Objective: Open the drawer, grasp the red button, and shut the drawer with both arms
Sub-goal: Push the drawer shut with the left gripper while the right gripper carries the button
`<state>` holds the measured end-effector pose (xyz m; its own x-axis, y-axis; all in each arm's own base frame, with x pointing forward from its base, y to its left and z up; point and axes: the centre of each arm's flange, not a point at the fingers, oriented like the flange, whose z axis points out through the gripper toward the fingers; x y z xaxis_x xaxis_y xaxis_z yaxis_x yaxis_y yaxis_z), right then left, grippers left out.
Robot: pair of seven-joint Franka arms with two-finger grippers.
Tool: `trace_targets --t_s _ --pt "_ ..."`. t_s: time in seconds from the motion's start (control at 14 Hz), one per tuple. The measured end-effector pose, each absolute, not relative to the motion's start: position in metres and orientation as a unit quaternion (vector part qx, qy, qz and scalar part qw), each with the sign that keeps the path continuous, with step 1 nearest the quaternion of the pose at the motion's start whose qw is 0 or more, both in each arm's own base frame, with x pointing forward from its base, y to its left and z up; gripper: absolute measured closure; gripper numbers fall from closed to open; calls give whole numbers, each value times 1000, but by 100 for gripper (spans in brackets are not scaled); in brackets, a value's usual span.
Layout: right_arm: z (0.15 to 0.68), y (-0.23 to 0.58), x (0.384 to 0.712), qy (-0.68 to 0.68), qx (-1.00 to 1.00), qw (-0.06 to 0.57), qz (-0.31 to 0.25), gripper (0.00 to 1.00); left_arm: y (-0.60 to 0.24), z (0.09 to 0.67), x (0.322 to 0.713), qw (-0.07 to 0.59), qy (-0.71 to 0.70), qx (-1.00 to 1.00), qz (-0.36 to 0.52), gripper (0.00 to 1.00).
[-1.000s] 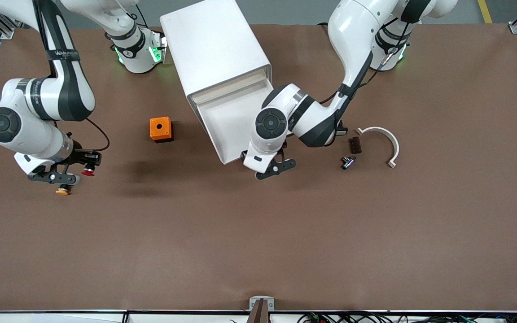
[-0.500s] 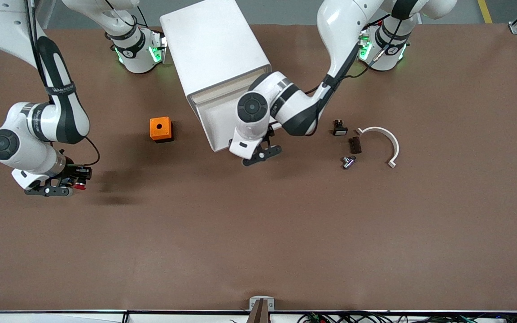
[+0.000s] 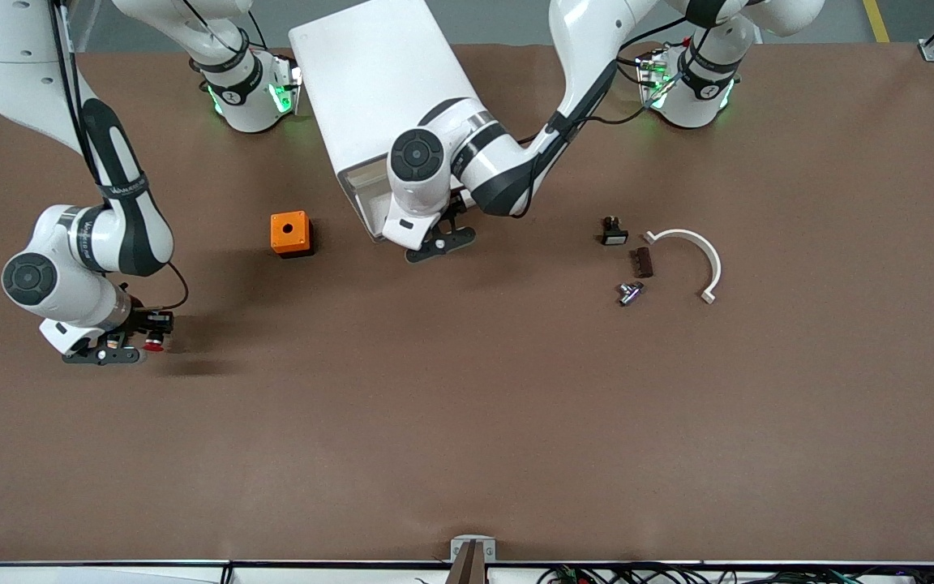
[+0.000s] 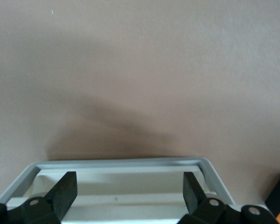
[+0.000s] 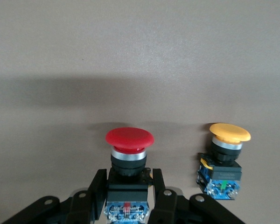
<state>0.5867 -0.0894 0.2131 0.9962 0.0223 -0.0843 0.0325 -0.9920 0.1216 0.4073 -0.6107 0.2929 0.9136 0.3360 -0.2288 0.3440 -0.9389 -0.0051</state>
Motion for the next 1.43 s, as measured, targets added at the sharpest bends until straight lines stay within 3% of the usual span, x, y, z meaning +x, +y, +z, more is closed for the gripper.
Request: trace_targets --t_s 1.0,1.21,1.43 --pt "190 -89 586 18 997 63 -50 56 -638 298 373 62 184 966 -171 0" --pt "194 -88 589 18 997 63 -45 30 -634 298 384 70 184 967 -164 0" --pt "214 -89 596 16 997 63 -43 1 -595 302 445 91 172 969 -149 0"
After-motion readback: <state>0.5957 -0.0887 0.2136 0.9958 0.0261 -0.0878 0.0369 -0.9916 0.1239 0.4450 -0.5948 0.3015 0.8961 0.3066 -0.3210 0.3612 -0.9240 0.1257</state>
